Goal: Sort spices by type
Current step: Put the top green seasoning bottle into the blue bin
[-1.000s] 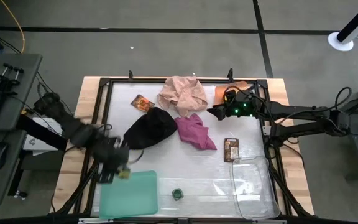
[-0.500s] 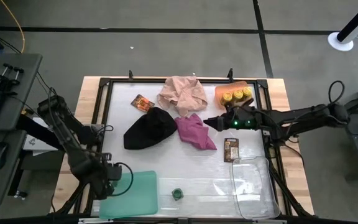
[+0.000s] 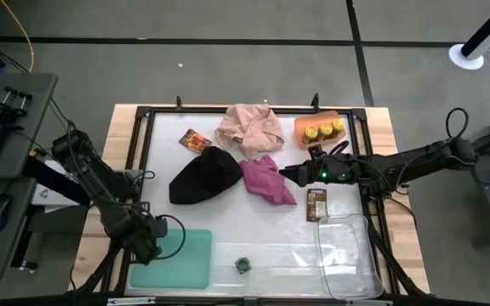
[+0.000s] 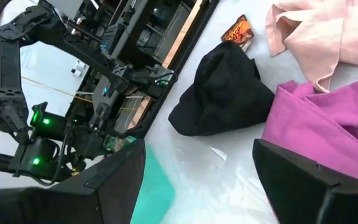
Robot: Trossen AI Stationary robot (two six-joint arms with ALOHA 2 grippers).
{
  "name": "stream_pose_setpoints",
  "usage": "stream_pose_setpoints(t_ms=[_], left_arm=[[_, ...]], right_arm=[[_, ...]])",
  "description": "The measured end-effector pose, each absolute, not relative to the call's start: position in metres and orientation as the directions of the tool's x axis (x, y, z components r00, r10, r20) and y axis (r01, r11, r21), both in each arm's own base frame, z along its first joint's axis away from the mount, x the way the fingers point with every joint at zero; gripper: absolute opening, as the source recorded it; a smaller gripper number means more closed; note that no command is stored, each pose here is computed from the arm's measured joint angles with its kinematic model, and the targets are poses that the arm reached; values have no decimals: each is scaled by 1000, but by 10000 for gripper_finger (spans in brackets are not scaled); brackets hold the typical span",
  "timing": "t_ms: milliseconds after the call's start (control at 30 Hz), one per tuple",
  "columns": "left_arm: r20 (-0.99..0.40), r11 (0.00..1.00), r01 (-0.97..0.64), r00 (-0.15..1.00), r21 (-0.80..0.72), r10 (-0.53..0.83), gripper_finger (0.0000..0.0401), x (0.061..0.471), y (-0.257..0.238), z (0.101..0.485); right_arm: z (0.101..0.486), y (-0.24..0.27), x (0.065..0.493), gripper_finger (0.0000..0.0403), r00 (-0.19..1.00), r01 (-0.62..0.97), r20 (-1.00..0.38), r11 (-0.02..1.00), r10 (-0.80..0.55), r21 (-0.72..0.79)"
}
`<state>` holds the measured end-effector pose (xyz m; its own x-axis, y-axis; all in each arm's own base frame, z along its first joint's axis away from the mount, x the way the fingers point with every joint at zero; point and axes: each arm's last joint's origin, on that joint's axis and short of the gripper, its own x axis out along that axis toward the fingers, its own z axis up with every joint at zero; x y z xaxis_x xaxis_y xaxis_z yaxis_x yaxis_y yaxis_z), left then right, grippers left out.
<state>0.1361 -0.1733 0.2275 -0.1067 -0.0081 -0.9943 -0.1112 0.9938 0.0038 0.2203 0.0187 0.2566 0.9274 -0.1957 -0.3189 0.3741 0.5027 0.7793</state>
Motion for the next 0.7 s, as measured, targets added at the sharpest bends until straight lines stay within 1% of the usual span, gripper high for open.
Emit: stream_pose_setpoints(t_ms=[200,367,500,533,700], left_arm=[[-994,995,-65,-71,-78,-83,167,141,-179,224],[-992,997,-61,-118,-37,-44,167,135,-173,211],[-989,995,-90,-136,-44,-56,170,134,-172,209],[-989,994,-97,-137,-47,-60,181,134,-172,209],[-989,993,-98,-123,-72,-84,270,136,-175,208]], right_arm=[[257,17,220,291,926,378,-319,517,-202,768],[257,17,220,291,926,378,-320,524,-203,763],[257,17,220,291,926,378,-319,524,-203,763],[257,17,220,291,926,379,-320,524,-203,763],[256,17,220,291,925,381,-322,524,-203,762]])
